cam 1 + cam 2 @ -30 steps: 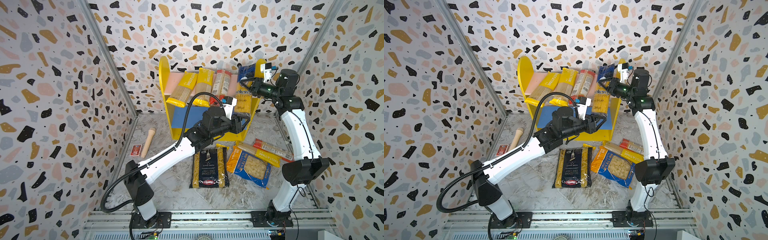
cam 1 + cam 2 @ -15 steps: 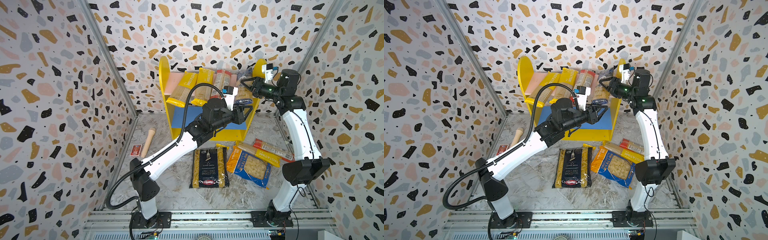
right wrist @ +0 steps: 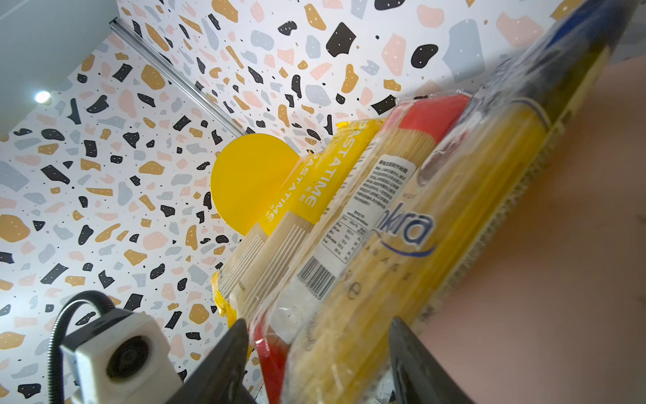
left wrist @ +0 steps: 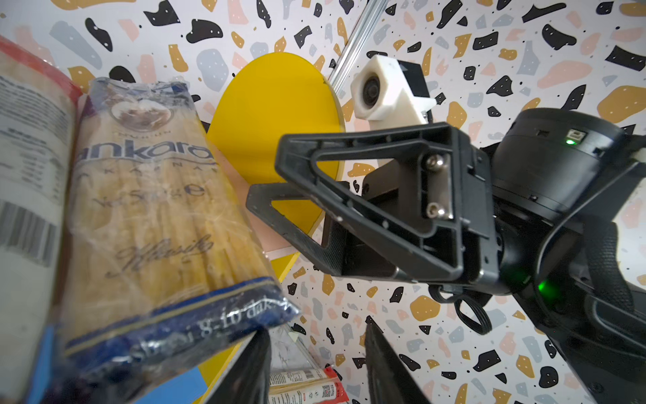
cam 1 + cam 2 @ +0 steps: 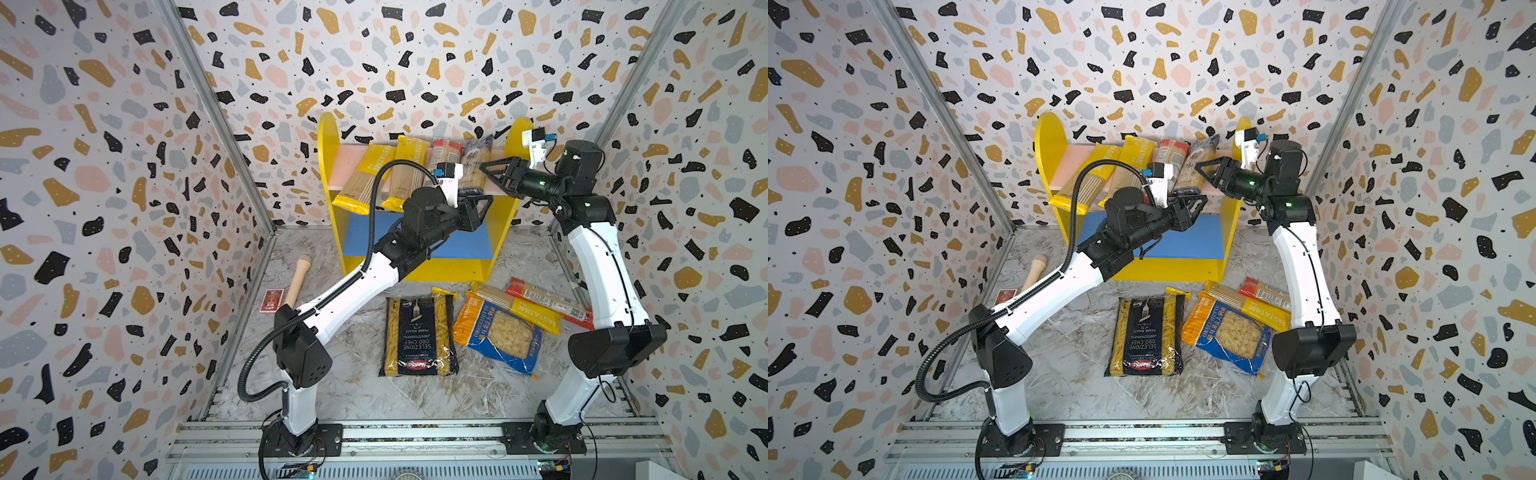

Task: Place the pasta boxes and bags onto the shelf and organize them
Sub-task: 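Release the Ankara pack on the pink shelf and withdraw both grippers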

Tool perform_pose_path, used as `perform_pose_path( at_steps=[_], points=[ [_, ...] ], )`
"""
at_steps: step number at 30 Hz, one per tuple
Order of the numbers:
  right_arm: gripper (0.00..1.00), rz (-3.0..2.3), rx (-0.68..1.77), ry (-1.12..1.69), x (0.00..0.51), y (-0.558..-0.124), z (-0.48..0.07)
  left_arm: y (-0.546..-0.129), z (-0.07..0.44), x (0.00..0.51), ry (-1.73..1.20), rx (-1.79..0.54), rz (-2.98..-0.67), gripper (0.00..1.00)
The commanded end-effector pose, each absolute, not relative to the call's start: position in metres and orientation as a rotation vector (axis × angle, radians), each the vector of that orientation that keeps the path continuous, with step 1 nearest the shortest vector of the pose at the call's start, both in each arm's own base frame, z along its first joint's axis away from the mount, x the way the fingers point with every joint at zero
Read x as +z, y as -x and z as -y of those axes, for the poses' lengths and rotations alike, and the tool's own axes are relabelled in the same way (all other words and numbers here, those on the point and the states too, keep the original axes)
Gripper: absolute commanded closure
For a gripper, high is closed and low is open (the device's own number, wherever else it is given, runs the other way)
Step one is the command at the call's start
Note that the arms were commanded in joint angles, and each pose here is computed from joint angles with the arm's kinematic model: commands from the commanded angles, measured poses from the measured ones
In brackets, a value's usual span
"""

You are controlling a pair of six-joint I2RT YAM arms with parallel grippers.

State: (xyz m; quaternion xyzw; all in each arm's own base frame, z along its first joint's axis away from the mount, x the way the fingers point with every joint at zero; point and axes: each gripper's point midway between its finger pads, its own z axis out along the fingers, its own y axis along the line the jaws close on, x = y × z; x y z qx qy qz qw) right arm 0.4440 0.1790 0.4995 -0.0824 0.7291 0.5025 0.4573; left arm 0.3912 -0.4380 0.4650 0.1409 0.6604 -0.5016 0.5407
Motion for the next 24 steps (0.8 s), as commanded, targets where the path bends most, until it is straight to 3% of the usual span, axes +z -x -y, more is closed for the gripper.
perform_pose_path(
  at_steps=[1,12,15,19,24],
  points=[
    [0.36,-1.736,1.204,0.256,0.523,-0.420,-0.174,-0.383,0.433,0.505,-0.337,-1.266,-1.435,0.55],
    [0.34,-1.745,0.985,0.217,0.526,-0.399,-0.148,-0.358,0.427,0.497,-0.374,-1.326,-1.467,0.54],
    [0.26,-1.714,0.895,0.212,0.531,-0.377,-0.139,-0.337,0.410,0.502,-0.400,-1.280,-1.474,0.41],
    [0.22,-1.706,0.814,0.185,0.524,-0.354,-0.126,-0.305,0.375,0.503,-0.394,-1.208,-1.477,0.18],
    [0.22,-1.778,0.800,0.177,0.491,-0.336,-0.129,-0.281,0.311,0.473,-0.290,-1.053,-1.569,0.08]
  ],
)
